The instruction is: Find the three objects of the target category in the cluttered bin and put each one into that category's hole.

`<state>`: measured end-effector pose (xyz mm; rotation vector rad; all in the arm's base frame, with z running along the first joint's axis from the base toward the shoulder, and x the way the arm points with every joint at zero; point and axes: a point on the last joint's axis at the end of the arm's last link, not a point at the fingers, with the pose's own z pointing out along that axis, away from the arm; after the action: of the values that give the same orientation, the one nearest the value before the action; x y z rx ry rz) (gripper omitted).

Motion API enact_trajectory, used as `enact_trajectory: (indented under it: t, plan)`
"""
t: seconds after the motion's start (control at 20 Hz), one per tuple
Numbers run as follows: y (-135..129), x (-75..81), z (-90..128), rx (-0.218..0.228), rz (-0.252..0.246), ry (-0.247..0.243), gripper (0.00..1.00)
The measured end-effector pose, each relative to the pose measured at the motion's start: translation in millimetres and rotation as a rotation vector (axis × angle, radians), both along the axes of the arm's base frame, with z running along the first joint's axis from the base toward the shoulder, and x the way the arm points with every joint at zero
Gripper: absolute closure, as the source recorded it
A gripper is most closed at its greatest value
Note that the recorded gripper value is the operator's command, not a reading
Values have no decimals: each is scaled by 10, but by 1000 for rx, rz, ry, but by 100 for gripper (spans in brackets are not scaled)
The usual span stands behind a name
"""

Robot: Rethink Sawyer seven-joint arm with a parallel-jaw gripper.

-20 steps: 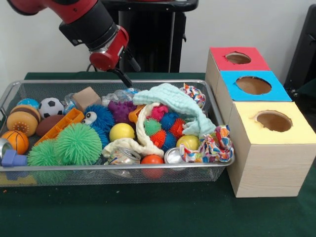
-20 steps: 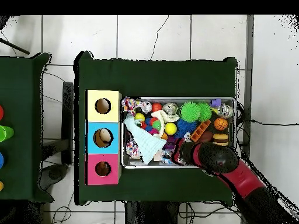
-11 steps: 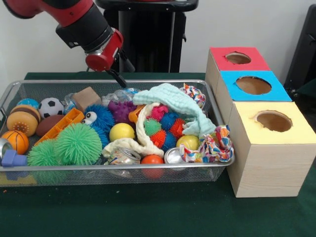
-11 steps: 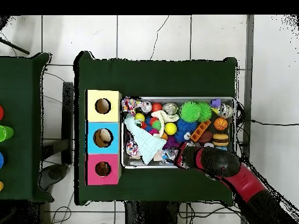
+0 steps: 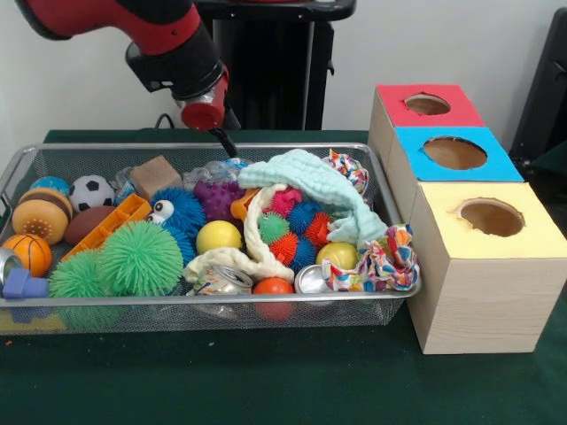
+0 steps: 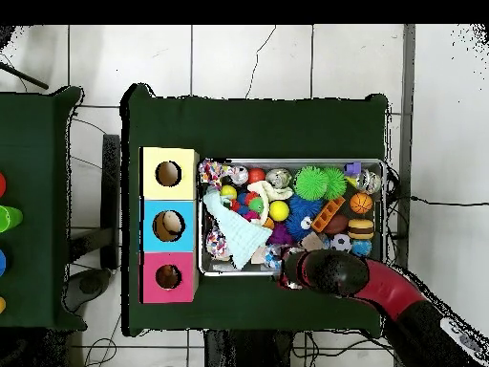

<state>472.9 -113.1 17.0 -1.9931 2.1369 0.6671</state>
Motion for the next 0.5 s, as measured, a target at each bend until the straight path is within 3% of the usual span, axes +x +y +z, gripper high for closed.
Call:
enact_trajectory:
  t: [0.1,0.15,0.2,0.35,0.5]
  plan:
    - [34,-18,-24,-14,44,0,0]
    - [51,-28,-65,-38,108,0,0]
    - [48,-25,-80,-48,128,-1,0]
    - [-6,-5,-136,-75,176,-3,0]
    - [-51,18,-161,-82,180,-3,0]
